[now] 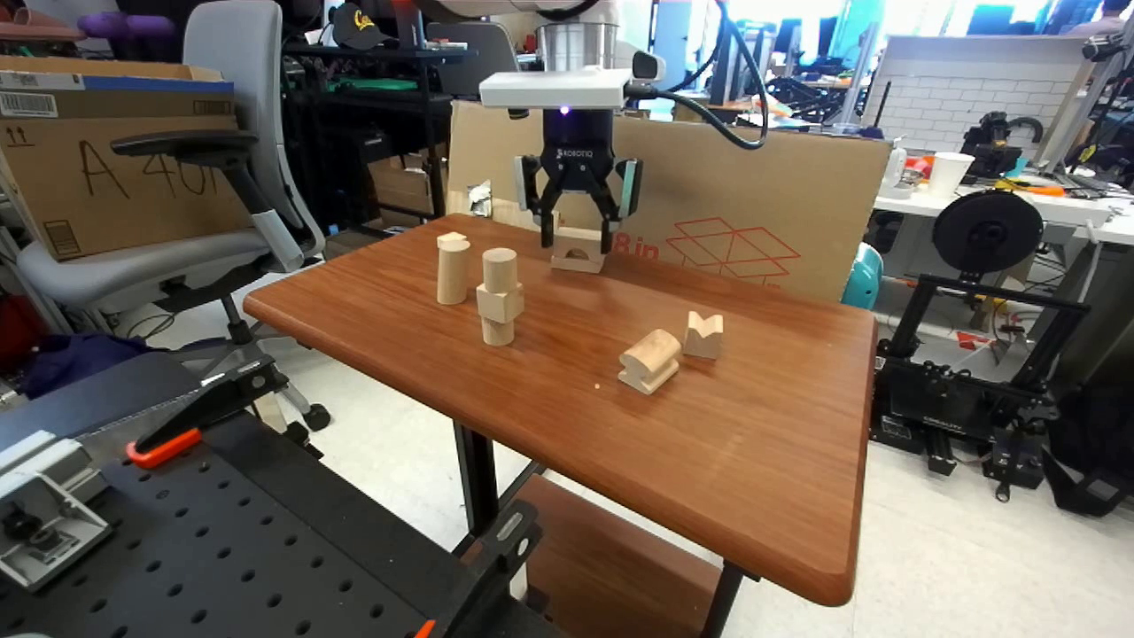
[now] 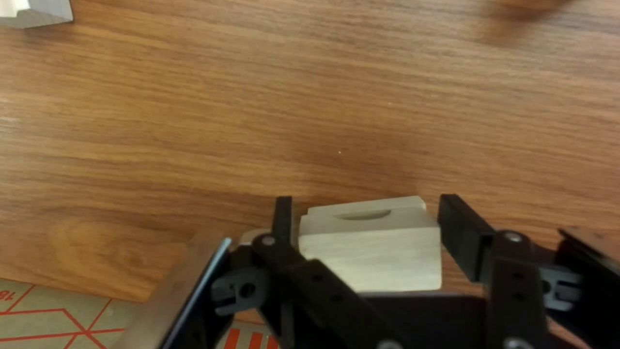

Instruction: Move the wooden arch forwards

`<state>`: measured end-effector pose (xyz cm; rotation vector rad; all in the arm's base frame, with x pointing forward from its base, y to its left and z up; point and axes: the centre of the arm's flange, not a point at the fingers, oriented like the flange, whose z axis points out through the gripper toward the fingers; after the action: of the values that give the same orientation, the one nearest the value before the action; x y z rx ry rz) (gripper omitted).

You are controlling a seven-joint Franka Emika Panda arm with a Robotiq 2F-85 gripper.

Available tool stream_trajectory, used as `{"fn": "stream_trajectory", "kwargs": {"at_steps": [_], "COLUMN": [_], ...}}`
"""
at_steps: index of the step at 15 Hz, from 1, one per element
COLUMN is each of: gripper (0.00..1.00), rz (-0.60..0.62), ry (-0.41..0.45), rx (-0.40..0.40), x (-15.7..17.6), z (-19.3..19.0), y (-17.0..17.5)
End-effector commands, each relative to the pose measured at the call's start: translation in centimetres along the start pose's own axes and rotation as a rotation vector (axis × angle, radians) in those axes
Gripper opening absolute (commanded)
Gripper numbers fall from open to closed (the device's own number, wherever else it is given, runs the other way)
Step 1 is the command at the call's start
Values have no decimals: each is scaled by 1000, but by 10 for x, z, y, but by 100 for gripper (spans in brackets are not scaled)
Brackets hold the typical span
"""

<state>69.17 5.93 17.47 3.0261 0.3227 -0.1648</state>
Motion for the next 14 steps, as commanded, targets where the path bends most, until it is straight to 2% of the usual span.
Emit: {"fn": "stream_trajectory", "kwargs": {"at_steps": [1, 5, 10, 11, 12, 13, 14], "gripper": [100, 100, 100, 100, 100, 100, 100], "rz": [-6, -14, 29, 58, 83, 46, 62], "ry": [-17, -4, 48, 27, -32, 29, 2], "rx": [-28, -12, -17, -22, -23, -13, -14], "x": [8, -4, -40, -51, -65, -26, -37], "z": [-2, -22, -86, -100, -112, -81, -93], "y": [-2, -7, 13, 20, 28, 18, 25]}}
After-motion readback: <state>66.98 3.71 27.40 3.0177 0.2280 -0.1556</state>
